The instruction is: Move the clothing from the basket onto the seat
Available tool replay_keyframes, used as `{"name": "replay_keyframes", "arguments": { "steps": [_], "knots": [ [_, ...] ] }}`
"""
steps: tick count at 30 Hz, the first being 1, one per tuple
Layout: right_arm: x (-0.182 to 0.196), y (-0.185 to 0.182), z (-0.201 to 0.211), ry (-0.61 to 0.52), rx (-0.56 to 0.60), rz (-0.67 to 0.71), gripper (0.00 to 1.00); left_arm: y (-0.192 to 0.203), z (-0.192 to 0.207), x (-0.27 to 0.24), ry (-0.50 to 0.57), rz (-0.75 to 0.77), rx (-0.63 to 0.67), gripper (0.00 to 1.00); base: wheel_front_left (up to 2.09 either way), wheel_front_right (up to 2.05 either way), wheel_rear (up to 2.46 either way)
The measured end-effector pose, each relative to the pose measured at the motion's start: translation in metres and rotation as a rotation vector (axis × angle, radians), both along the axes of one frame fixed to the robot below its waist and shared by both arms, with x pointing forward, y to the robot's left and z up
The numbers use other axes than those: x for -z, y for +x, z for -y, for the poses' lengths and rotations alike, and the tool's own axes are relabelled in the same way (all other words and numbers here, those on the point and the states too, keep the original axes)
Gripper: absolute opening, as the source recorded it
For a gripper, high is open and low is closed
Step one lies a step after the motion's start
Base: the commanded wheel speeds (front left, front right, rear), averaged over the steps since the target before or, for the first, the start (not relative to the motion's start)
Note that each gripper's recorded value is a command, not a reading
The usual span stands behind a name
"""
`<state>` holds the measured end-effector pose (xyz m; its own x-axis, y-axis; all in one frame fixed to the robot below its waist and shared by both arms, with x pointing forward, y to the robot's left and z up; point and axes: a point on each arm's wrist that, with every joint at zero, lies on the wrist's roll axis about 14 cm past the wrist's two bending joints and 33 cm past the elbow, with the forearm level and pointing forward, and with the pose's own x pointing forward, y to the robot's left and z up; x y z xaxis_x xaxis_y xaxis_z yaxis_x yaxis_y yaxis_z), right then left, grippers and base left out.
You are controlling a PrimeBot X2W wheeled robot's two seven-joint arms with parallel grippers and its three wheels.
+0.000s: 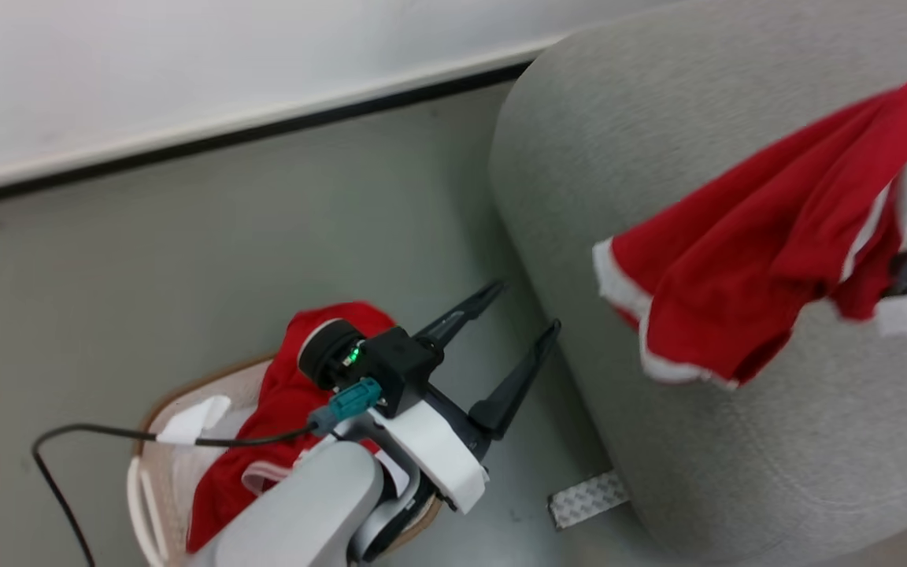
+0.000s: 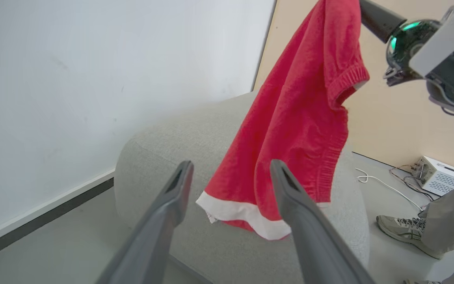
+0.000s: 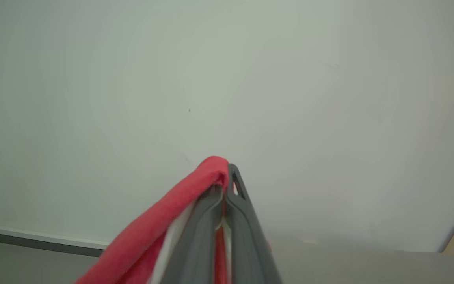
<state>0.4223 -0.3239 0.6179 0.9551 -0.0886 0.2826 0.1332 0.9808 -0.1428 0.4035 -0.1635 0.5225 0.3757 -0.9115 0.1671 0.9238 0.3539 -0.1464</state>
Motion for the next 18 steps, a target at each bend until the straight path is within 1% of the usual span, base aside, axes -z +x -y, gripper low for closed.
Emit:
{"name": "replay_keyframes", "arguments": {
  "steps": [4, 7, 12, 14, 16, 18],
  "knots": [
    [-0.005, 0.038, 0.013, -0.053, -0.009, -0.017, 0.00, 0.018, -0.018, 0.024, 0.029, -0.045, -0.054, 1.00, 0.00, 0.00, 0.00],
    [-0.022, 0.064, 0.023, -0.076, -0.012, 0.011, 0.00, 0.029, -0.033, 0.040, 0.052, -0.070, -0.095, 1.00, 0.00, 0.00, 0.00],
    [-0.049, 0.098, 0.056, -0.160, 0.037, 0.026, 0.00, 0.047, -0.055, 0.057, 0.069, -0.094, -0.158, 1.00, 0.00, 0.00, 0.00],
    [-0.054, 0.110, 0.066, -0.175, 0.059, 0.028, 0.00, 0.053, -0.062, 0.065, 0.080, -0.109, -0.176, 1.00, 0.00, 0.00, 0.00],
    [-0.047, 0.121, 0.075, -0.170, 0.079, 0.005, 0.00, 0.057, -0.069, 0.074, 0.089, -0.121, -0.190, 1.00, 0.00, 0.00, 0.00],
    [-0.010, 0.136, 0.073, -0.174, 0.075, -0.122, 0.00, 0.061, -0.076, 0.085, 0.105, -0.140, -0.208, 1.00, 0.00, 0.00, 0.00]
  ]
}}
